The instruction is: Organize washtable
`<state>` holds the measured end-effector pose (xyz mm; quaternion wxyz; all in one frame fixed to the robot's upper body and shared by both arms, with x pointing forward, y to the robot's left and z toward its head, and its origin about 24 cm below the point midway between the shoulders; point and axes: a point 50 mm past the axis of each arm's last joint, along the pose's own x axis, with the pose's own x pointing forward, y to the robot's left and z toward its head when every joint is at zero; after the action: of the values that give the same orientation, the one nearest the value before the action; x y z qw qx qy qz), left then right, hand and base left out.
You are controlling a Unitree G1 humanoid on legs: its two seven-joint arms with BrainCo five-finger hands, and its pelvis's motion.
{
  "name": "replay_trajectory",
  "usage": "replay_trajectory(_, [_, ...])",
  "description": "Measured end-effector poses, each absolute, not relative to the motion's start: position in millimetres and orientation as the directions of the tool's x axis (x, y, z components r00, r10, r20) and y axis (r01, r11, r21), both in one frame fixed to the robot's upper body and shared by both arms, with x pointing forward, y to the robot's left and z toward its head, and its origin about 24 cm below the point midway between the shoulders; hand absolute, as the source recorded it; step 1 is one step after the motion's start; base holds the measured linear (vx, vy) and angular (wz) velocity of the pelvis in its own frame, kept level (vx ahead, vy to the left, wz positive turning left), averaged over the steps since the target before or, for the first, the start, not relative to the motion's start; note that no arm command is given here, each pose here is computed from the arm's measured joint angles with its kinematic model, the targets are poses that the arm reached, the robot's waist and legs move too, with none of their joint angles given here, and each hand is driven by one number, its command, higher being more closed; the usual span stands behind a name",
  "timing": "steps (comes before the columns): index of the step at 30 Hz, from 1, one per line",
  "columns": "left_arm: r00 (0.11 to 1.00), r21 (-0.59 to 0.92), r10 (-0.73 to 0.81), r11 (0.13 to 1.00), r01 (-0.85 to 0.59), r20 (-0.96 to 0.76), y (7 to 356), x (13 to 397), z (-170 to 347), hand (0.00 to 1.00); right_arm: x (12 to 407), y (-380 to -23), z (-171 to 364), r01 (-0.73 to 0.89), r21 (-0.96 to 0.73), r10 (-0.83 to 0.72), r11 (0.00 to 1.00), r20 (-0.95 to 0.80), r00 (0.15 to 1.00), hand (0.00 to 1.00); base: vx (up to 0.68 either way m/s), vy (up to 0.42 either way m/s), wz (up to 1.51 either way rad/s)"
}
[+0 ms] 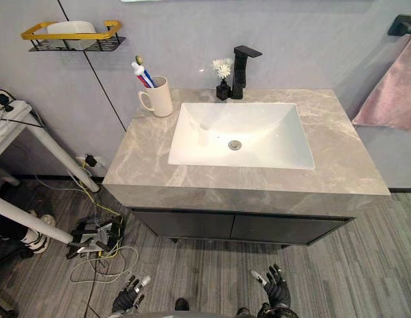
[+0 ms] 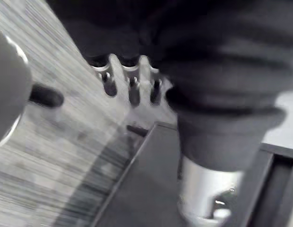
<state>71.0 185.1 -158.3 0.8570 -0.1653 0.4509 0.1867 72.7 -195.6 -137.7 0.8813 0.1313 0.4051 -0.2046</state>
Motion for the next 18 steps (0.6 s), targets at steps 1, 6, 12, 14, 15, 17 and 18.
replay_trajectory(1, [0.509, -0.101, 0.177, 0.876, -0.472, -0.842, 185.8, 68.2, -159.5, 0.00, 69.7, -195.5, -140.8, 0.461, 0.047, -0.255, 0.886, -0.782, 0.569, 0.00, 0.05, 0.009, 0.09])
replay_trajectory(6, [0.446, -0.041, 0.199, 0.879, -0.474, -0.873, 191.0, 67.0, -164.1, 0.00, 70.2, -200.7, -152.3, 0.399, -0.037, -0.255, 0.916, -0.822, 0.509, 0.00, 0.03, 0.005, 0.18])
replay_trajectory(12, [0.437, -0.024, 0.162, 0.920, -0.390, -0.885, 191.3, 72.9, -165.6, 0.00, 73.5, -201.9, -158.9, 0.348, -0.062, -0.229, 0.936, -0.855, 0.465, 0.00, 0.01, 0.019, 0.08])
replay_trajectory(14, [0.444, -0.019, 0.153, 0.933, -0.360, -0.883, 191.9, 75.2, -165.1, 0.00, 73.0, -200.7, -160.5, 0.345, -0.059, -0.222, 0.937, -0.862, 0.455, 0.00, 0.02, 0.015, 0.15])
replay_trajectory(15, [0.446, -0.017, 0.150, 0.937, -0.349, -0.882, 192.0, 76.0, -164.9, 0.00, 73.9, -200.7, -160.8, 0.342, -0.059, -0.220, 0.938, -0.864, 0.454, 0.00, 0.02, 0.017, 0.15])
replay_trajectory(17, [0.450, -0.014, 0.142, 0.945, -0.326, -0.882, 191.9, 79.5, -164.8, 0.00, 74.0, -201.4, -162.2, 0.336, -0.060, -0.214, 0.940, -0.871, 0.442, 0.00, 0.02, 0.021, 0.07])
replay_trajectory(18, [0.449, -0.012, 0.142, 0.946, -0.324, -0.882, 192.0, 79.8, -164.9, 0.00, 75.6, -201.7, -161.9, 0.335, -0.059, -0.213, 0.940, -0.870, 0.445, 0.00, 0.00, 0.000, 0.00])
